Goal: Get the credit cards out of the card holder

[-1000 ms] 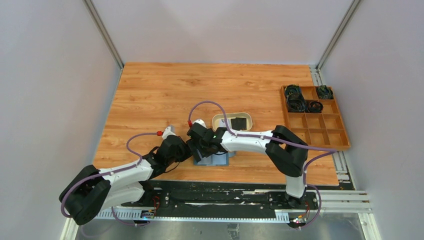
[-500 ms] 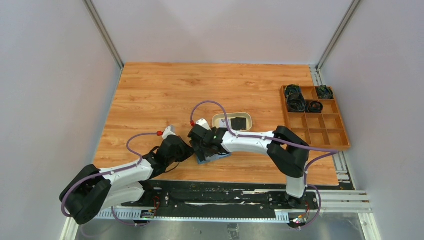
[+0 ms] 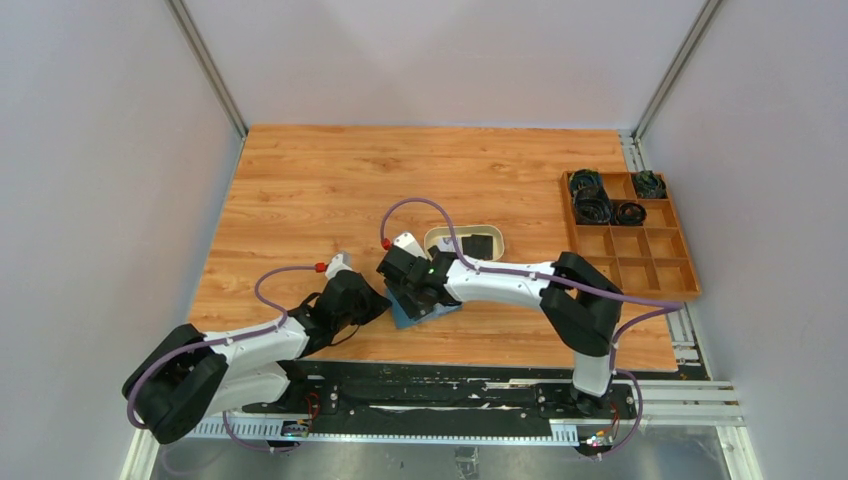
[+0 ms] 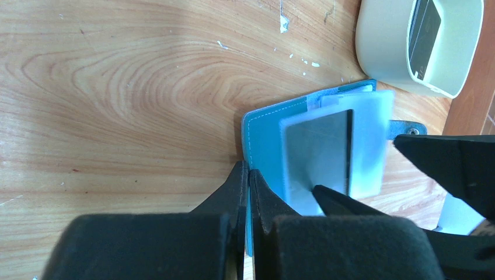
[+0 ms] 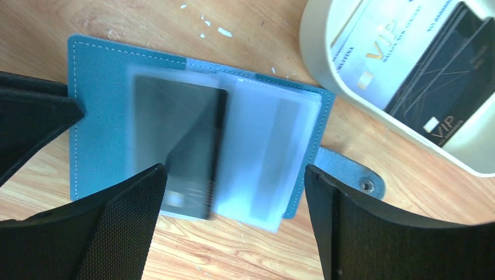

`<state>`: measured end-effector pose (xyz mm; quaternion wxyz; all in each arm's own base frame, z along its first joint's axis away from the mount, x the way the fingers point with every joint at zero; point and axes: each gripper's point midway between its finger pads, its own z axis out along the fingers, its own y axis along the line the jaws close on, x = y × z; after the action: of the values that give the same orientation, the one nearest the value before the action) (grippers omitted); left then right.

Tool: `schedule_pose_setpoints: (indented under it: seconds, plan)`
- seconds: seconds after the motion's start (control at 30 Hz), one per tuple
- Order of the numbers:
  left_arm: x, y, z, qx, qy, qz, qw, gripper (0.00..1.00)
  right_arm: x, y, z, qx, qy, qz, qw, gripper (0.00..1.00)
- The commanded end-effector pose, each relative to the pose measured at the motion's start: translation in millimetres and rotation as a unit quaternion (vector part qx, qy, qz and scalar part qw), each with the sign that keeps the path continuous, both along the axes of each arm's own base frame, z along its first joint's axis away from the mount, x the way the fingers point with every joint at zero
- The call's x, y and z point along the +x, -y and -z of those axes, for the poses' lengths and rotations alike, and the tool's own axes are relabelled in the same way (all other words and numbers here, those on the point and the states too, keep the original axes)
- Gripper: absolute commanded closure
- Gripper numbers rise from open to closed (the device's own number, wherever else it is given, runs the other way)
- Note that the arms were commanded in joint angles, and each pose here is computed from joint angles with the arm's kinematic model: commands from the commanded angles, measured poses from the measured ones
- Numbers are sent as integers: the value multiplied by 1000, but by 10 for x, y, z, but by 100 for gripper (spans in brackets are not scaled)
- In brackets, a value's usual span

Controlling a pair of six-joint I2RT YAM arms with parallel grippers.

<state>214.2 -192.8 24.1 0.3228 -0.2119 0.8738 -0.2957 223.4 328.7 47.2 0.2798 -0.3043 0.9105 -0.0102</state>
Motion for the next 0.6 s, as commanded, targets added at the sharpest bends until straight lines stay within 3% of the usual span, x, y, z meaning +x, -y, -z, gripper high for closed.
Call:
schedule_pose_setpoints:
  seconds: [0.0,0.3,0.57]
  plan:
    - [17,5,-3,10,10,5,1000,100,99,40,-384,3,44,-2,999,9]
    - [2,-11,8,12,11,7,1000,100,40,-69,-359,31,28,-14,999,9]
    - [-24,-39,-2,12,13,6,1000,100,121,113,-75,84,-23,63,994,9]
